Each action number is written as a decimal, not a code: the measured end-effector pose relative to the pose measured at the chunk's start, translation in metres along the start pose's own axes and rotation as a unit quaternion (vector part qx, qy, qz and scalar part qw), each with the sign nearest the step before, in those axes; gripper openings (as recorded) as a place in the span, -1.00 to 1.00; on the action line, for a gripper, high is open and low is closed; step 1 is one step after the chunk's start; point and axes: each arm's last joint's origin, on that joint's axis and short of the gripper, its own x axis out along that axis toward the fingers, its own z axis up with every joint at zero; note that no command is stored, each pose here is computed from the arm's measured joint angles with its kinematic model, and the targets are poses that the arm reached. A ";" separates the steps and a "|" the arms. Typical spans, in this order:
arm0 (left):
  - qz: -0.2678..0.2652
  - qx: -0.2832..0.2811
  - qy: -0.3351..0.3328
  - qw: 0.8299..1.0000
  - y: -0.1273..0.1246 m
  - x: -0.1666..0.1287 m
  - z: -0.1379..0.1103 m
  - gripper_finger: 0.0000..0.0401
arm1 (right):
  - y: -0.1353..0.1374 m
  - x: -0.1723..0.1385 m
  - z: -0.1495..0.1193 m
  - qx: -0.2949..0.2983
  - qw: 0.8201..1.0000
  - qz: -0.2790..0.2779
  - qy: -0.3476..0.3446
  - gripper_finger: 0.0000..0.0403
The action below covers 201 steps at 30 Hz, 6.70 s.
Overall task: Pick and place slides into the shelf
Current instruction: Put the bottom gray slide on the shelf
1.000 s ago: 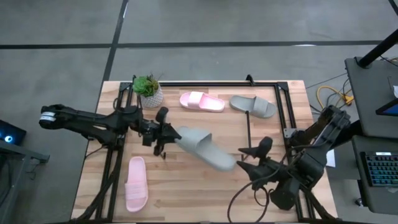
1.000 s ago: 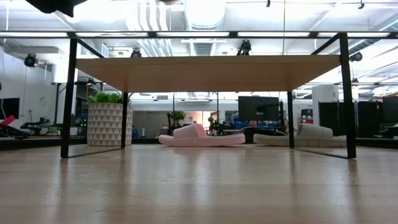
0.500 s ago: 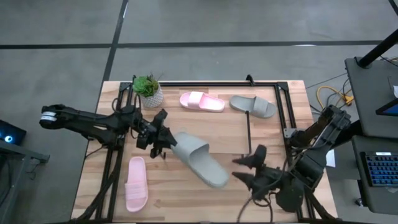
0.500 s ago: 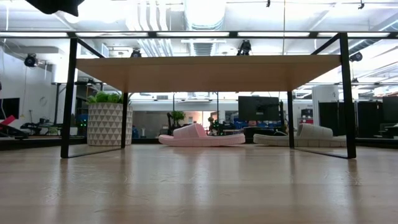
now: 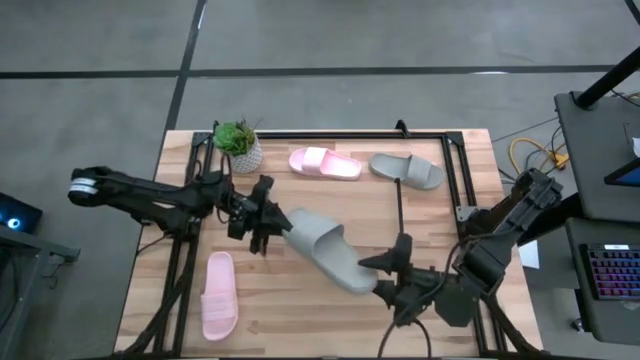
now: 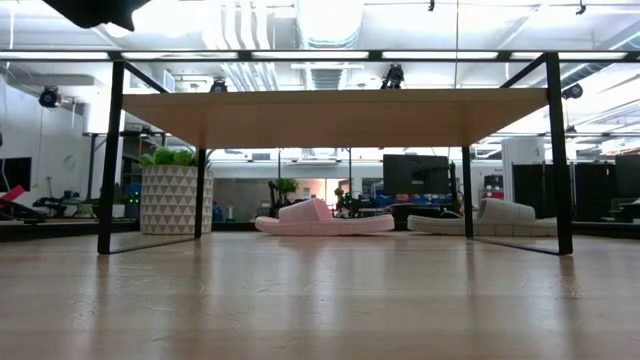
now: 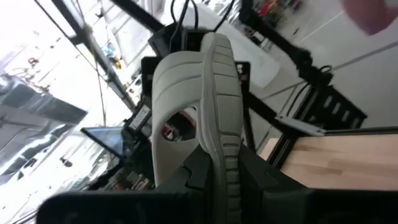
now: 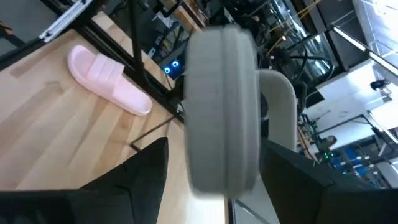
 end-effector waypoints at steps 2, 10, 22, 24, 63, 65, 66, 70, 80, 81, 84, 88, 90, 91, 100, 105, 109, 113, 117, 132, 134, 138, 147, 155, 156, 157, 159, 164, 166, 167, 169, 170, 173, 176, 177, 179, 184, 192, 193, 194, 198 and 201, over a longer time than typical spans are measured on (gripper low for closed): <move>0.005 0.002 0.008 1.000 0.000 0.002 -0.002 -0.91 | -0.001 0.002 0.000 0.007 1.000 0.010 -0.009 0.15; 0.007 0.004 0.022 1.000 -0.001 0.008 -0.008 -0.91 | -0.007 0.010 -0.002 0.008 1.000 0.013 -0.008 0.01; 0.008 0.005 0.018 1.000 0.001 0.007 -0.005 -0.91 | -0.008 0.014 -0.007 -0.016 1.000 0.008 0.006 -0.61; 0.007 0.004 0.019 1.000 0.000 0.006 -0.005 -0.91 | -0.008 0.014 -0.007 -0.017 1.000 0.006 0.008 -0.73; 0.088 -0.036 0.211 0.973 0.007 0.025 0.000 0.06 | -0.043 0.068 -0.066 0.036 0.979 -0.090 0.178 -0.77; 0.084 -0.032 0.214 0.973 0.008 0.031 -0.002 0.06 | -0.045 0.070 -0.068 0.038 0.979 -0.090 0.180 -0.77; 0.078 -0.025 0.220 0.972 0.008 0.033 -0.003 0.06 | -0.046 0.071 -0.068 0.038 0.979 -0.091 0.180 -0.77; 0.055 -0.019 0.248 0.967 0.007 0.042 -0.010 0.06 | -0.048 0.072 -0.069 0.032 0.979 -0.091 0.181 -0.78; 0.072 -0.011 0.276 0.958 0.013 0.051 -0.012 0.06 | -0.046 0.074 -0.071 0.023 0.978 -0.088 0.187 -0.78; 0.070 -0.012 0.278 0.958 0.013 0.050 -0.012 0.08 | -0.046 0.074 -0.071 0.022 0.978 -0.087 0.187 -0.78; 0.077 -0.015 0.284 0.956 0.014 0.049 -0.011 0.17 | -0.045 0.075 -0.072 0.020 0.978 -0.084 0.188 -0.78; 0.084 -0.014 0.286 0.954 0.015 0.050 -0.010 0.35 | -0.045 0.075 -0.072 0.018 0.979 -0.080 0.186 -0.78; 0.082 -0.014 0.292 0.953 0.013 0.051 -0.012 0.41 | -0.045 0.076 -0.072 0.023 0.981 -0.074 0.180 -0.78; 0.081 -0.014 0.293 0.953 0.012 0.052 -0.013 0.43 | -0.045 0.076 -0.071 0.026 0.981 -0.070 0.177 -0.78; 0.080 -0.014 0.294 0.952 0.014 0.064 -0.018 0.26 | -0.052 0.082 -0.076 0.034 0.980 -0.075 0.180 -0.78; 0.078 -0.011 0.296 0.952 0.014 0.070 -0.021 0.02 | -0.050 0.083 -0.076 0.027 0.980 -0.073 0.181 -0.78; 0.077 -0.001 0.308 0.948 0.012 0.074 -0.024 -0.19 | -0.047 0.087 -0.075 0.023 0.982 -0.067 0.175 -0.78; 0.076 0.016 0.322 0.944 0.011 0.074 -0.026 -0.49 | -0.046 0.089 -0.075 0.015 0.982 -0.065 0.179 -0.78; 0.076 0.017 0.320 0.944 0.013 0.072 -0.024 -0.77 | -0.046 0.089 -0.074 0.010 0.982 -0.066 0.177 -0.78; 0.069 0.023 0.319 0.945 0.018 0.051 -0.008 -0.77 | -0.046 0.063 -0.061 0.031 0.987 -0.054 0.151 -0.07; 0.045 0.024 0.334 0.941 0.016 0.042 -0.004 -0.78 | -0.047 0.051 -0.059 0.039 0.987 -0.045 0.148 -0.05; -0.011 0.028 0.316 0.948 0.005 0.028 0.002 -0.78 | -0.051 0.029 -0.055 0.071 0.989 -0.036 0.128 -0.06; -0.103 0.076 0.247 0.960 -0.022 0.030 0.010 -0.78 | -0.063 0.027 -0.058 0.100 0.986 -0.046 0.123 -0.10; -0.143 0.114 0.265 0.947 -0.037 0.044 -0.003 -0.78 | -0.072 0.052 -0.065 0.132 0.986 0.001 0.103 -0.09; -0.143 0.115 0.266 0.947 -0.036 0.045 -0.003 -0.78 | -0.074 0.054 -0.067 0.131 0.986 -0.001 0.105 -0.10; -0.141 0.116 0.266 0.947 -0.035 0.046 -0.002 -0.78 | -0.076 0.056 -0.068 0.132 0.986 -0.001 0.107 -0.10; -0.136 0.125 0.264 0.947 -0.032 0.049 -0.001 -0.78 | -0.079 0.062 -0.072 0.135 0.985 0.001 0.111 -0.11; -0.136 0.128 0.262 0.947 -0.028 0.051 0.002 -0.78 | -0.080 0.075 -0.079 0.128 0.983 -0.001 0.129 -0.11; -0.133 0.130 0.263 0.947 -0.026 0.052 0.003 -0.78 | -0.077 0.078 -0.080 0.120 0.984 0.004 0.133 -0.12; -0.132 0.134 0.262 0.947 -0.025 0.052 0.004 -0.78 | -0.076 0.080 -0.080 0.119 0.984 0.007 0.129 -0.12; -0.137 0.147 0.261 0.944 -0.025 0.053 0.003 -0.78 | -0.075 0.080 -0.080 0.112 0.985 0.016 0.128 -0.12; -0.137 0.150 0.260 0.944 -0.025 0.054 0.003 -0.78 | -0.075 0.080 -0.080 0.112 0.985 0.016 0.127 -0.12; -0.138 0.151 0.260 0.944 -0.024 0.055 0.004 -0.79 | -0.075 0.080 -0.079 0.113 0.986 0.015 0.125 -0.12; -0.133 0.162 0.255 0.944 -0.021 0.058 0.006 -0.79 | -0.075 0.080 -0.079 0.114 0.986 0.022 0.121 -0.12; -0.134 0.166 0.254 0.943 -0.019 0.058 0.006 -0.79 | -0.075 0.081 -0.079 0.117 0.986 0.028 0.117 -0.12; -0.130 0.169 0.252 0.944 -0.017 0.062 0.007 -0.79 | -0.074 0.084 -0.079 0.118 0.986 0.032 0.116 -0.12; -0.133 0.179 0.250 0.942 -0.015 0.069 0.006 -0.79 | -0.074 0.088 -0.082 0.108 0.986 0.022 0.127 -0.13; -0.134 0.179 0.250 0.942 -0.017 0.071 0.004 -0.79 | -0.075 0.091 -0.088 0.097 0.984 0.021 0.146 -0.14; -0.135 0.179 0.251 0.942 -0.017 0.071 0.005 -0.79 | -0.076 0.091 -0.089 0.096 0.984 0.021 0.152 -0.14; -0.135 0.179 0.251 0.942 -0.016 0.071 0.005 -0.79 | -0.077 0.092 -0.091 0.097 0.983 0.021 0.157 -0.14; -0.128 0.181 0.247 0.943 -0.013 0.071 0.007 -0.79 | -0.082 0.095 -0.097 0.106 0.980 0.014 0.169 -0.15; -0.127 0.181 0.249 0.943 -0.013 0.071 0.007 -0.79 | -0.085 0.097 -0.100 0.110 0.979 0.009 0.174 -0.15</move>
